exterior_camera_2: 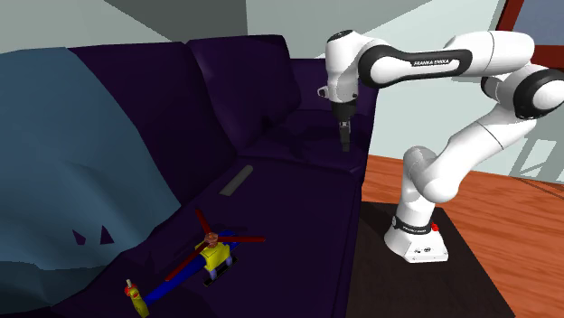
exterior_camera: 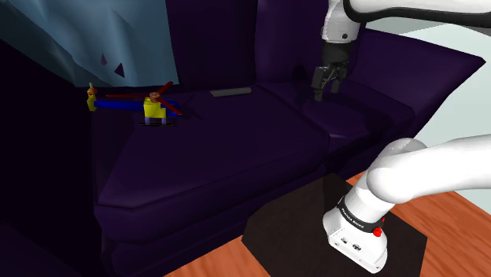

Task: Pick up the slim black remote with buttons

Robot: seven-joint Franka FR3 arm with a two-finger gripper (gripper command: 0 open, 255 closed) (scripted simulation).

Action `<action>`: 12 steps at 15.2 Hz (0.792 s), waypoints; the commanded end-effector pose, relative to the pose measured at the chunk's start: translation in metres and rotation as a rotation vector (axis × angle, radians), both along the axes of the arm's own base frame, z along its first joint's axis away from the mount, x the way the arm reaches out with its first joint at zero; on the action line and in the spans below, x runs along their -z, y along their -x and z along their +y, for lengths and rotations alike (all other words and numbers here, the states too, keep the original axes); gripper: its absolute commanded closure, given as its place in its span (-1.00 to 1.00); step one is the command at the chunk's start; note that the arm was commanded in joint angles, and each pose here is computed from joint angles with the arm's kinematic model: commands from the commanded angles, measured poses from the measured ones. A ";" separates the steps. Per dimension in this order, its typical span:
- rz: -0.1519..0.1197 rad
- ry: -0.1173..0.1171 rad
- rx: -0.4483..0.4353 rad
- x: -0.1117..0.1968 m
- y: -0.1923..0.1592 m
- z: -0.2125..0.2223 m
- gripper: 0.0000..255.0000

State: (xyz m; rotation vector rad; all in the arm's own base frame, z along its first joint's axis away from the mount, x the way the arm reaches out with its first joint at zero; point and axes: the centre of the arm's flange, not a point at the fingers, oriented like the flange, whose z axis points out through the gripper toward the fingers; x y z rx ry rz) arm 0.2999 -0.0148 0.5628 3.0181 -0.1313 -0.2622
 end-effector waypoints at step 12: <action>0.002 -0.106 -0.459 0.032 -0.126 -0.054 -1.00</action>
